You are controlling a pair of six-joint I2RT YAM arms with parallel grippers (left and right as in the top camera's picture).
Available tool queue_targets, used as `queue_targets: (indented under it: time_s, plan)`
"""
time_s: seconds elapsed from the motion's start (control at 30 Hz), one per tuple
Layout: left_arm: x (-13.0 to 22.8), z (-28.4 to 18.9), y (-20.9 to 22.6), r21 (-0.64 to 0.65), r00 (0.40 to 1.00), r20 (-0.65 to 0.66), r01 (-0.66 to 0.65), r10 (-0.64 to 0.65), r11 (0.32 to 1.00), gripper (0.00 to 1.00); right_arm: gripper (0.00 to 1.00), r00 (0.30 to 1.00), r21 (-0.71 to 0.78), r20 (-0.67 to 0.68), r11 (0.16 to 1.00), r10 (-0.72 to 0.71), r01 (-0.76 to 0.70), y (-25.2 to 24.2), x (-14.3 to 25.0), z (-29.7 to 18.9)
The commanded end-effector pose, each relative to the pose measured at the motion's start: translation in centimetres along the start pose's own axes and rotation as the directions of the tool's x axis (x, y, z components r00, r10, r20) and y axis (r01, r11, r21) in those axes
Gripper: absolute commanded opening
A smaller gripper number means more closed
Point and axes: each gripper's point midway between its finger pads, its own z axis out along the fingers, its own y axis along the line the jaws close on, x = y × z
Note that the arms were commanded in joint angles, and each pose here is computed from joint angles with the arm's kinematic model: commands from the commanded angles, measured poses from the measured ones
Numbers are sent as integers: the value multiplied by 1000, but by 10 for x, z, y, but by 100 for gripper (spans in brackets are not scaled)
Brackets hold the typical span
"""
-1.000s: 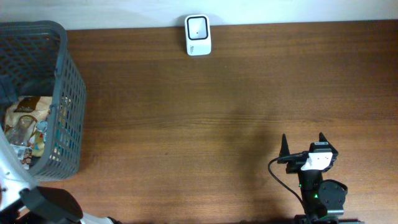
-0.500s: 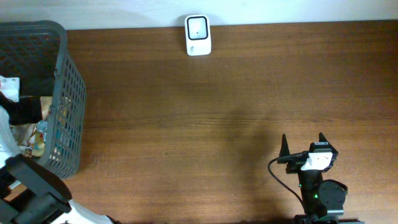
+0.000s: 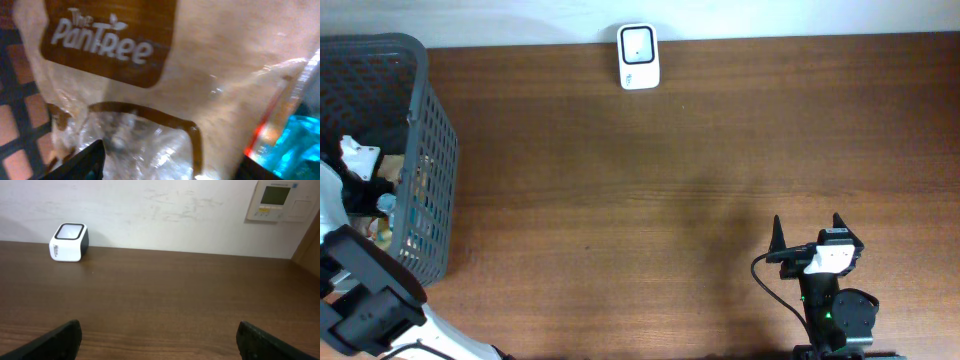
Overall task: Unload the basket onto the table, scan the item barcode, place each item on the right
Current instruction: 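Reach the left gripper into the basket and grasp the brown-white PanTree bag, then lift the PanTree bag with the left gripper and drop it on the table center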
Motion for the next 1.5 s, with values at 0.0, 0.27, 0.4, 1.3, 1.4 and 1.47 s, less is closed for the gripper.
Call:
queue_targets:
  time_s: [0.0,0.27,0.4,1.3,1.4,1.47]
  plan:
    - [5,15,8,-32,999,-38,-17,15,999,63,98,1000,4,-4,1000,-7,7,0,3,0]
    - [3,22,18,-51,1000,-21,8,-9,999,0,98,1000,3,-4,1000,-7,7,0,3,0]
    - [-13,1,35,-93,986,52,165,-161,982,0,98,1000,4,-4,1000,-7,7,0,3,0]
    - [-138,-399,-327,503,569,806,-512,-164,697,0,99,1000,4,-4,1000,-7,7,0,3,0]
    - [-139,-332,-397,519,723,690,-484,-11,704,0,98,1000,3,-4,1000,-7,7,0,3,0]
    - [-145,-292,-422,466,764,641,-458,68,757,0,98,1000,4,-4,1000,-7,7,0,3,0]
